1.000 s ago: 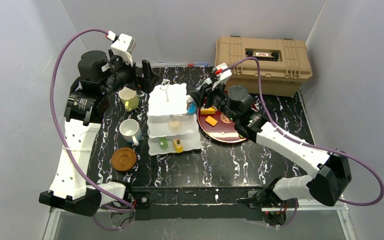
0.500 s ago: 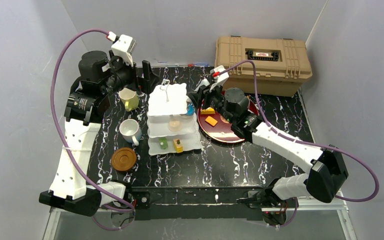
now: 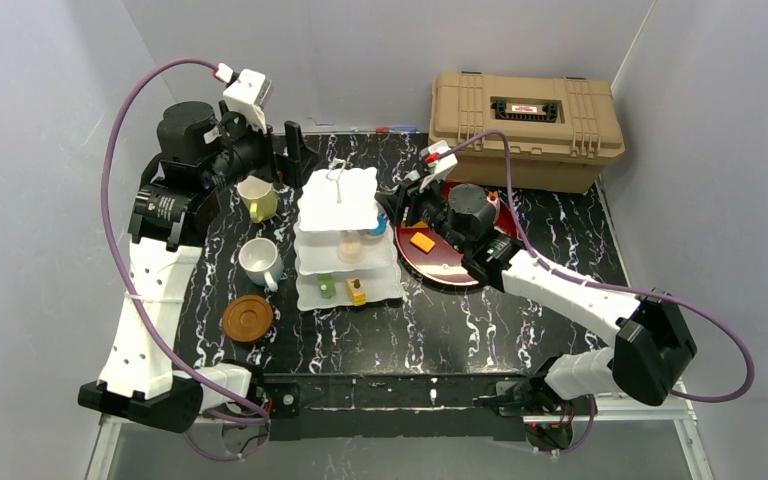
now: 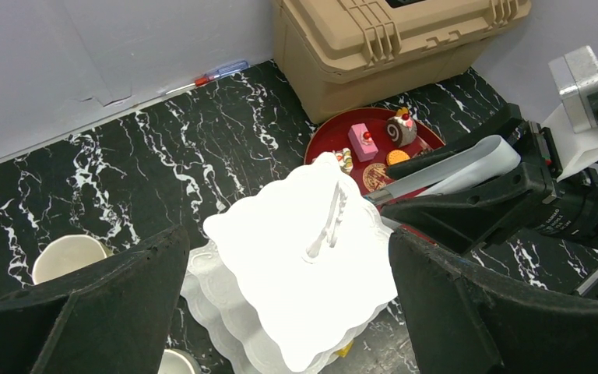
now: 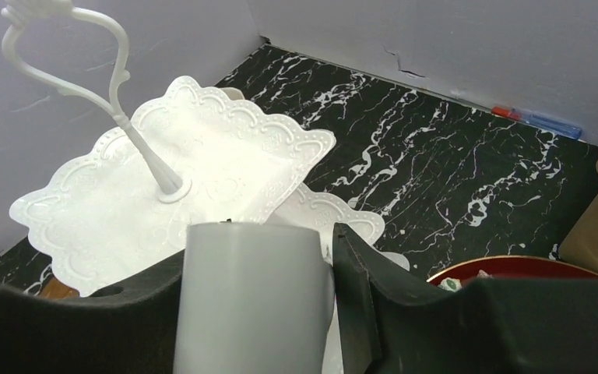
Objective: Serve the afternoon tea
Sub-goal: Place the desert on the desert table.
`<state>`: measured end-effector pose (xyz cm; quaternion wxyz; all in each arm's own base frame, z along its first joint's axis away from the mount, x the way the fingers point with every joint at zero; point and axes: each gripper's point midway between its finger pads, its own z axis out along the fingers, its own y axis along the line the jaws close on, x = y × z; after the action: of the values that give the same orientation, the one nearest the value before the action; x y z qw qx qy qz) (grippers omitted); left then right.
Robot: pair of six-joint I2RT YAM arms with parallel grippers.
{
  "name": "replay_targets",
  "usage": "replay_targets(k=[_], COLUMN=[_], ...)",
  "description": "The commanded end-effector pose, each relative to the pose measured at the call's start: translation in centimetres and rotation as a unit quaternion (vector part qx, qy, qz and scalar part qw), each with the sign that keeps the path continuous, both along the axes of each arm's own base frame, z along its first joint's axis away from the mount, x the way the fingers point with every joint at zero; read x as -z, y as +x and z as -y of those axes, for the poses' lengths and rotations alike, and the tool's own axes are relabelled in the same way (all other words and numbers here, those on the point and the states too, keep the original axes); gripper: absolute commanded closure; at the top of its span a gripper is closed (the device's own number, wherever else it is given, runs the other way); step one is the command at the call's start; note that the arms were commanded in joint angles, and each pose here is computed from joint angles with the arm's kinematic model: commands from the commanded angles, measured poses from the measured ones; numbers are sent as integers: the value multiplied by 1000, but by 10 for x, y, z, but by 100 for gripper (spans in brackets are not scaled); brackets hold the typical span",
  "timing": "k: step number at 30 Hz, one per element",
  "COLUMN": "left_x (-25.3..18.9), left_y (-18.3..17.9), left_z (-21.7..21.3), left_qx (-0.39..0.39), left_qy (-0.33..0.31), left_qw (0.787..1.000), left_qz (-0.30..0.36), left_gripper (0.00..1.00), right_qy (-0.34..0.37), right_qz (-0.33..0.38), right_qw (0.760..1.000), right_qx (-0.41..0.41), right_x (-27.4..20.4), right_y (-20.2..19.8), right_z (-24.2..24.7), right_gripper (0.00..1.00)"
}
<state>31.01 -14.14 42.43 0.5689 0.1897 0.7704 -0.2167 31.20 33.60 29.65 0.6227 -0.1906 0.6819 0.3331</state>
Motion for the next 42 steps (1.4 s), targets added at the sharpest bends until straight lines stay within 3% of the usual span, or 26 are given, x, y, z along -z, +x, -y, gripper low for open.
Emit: replay_targets(k=[1, 12, 22, 27, 42], left_x=[-14, -14, -14, -13, -13], left_y=[-9, -10, -10, -10, -9], left_z=[0, 3, 1, 0, 1], left_qx=[7, 14, 10, 9, 11], left_qy=[-11, -15, -12, -11, -14], left_qw=[1000, 1000, 1000, 1000, 1000], left_qz=[17, 16, 21, 22, 24], left_gripper=[2, 2, 2, 2, 2], right_qy=[60, 66, 60, 58, 82], right_qz=[45, 54, 35, 27, 60], right_qw=[997, 996, 997, 998, 995], right_qx=[0, -4, -15, -15, 15], right_x=[-45, -57, -40, -33, -77], right_y=[-6, -14, -14, -14, -14], right_z=[4, 10, 4, 2, 21], right_gripper=[53, 40, 37, 42, 64])
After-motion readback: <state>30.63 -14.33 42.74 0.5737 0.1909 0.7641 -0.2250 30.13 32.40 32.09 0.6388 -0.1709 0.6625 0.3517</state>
